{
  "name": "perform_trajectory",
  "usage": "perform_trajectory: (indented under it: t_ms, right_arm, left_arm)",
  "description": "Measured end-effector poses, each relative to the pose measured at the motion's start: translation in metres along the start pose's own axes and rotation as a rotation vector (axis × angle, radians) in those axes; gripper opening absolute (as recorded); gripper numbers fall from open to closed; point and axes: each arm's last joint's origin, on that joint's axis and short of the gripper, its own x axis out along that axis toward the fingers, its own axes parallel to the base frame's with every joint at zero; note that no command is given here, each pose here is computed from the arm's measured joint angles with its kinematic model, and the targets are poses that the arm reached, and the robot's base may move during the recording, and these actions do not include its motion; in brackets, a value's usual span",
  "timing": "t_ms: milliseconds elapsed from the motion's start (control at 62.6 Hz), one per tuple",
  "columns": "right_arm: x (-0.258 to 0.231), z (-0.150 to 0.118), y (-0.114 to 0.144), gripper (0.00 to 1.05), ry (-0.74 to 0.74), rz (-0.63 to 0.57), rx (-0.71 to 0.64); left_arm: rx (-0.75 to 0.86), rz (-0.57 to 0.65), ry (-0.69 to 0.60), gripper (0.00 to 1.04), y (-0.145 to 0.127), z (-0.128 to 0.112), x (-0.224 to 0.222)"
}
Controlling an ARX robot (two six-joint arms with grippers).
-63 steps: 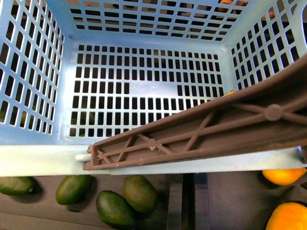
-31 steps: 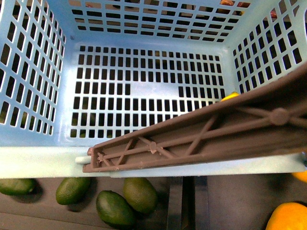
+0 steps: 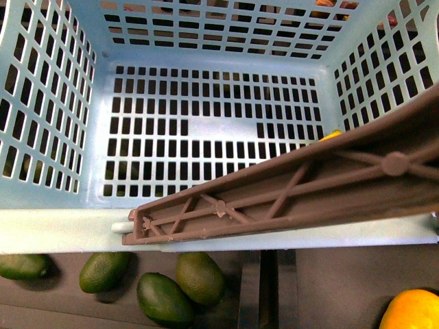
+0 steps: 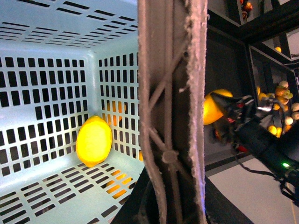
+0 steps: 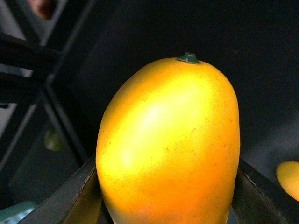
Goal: Pick lemon and mango into basket
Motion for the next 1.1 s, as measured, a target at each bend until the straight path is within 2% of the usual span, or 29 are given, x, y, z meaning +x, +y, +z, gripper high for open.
perform_trajectory:
  t_ms: [176,288,575,783,1102]
  right_arm:
    - [-0.039,-0.003,0.044,0.64,-0.046,0.149,-0.063]
    - [-0.058,-0.016,0.069,0.64,-0.033,0.244,-0.079]
    - [-0.08,-0.055,0.116,0.64,0.018,0.394,-0.125]
    - [-0.082,-0.084,0.138,0.64,0.088,0.442,-0.185]
    - [-0.085,-0.115,0.154,0.65,0.143,0.457,-0.27]
  left_arm:
    - [0.0,0.0,0.0,0.06,0.0,0.0,0.0]
    - [0.0,0.001,-0.001,0.06,0.0,0.0,0.0]
    - [-0.001,0.001,-0.001,0.06,0.0,0.0,0.0]
    - [-0.002,-0.001,0.001,0.06,0.0,0.0,0.0]
    - [-0.001,0.001,-0.001,0.06,0.0,0.0,0.0]
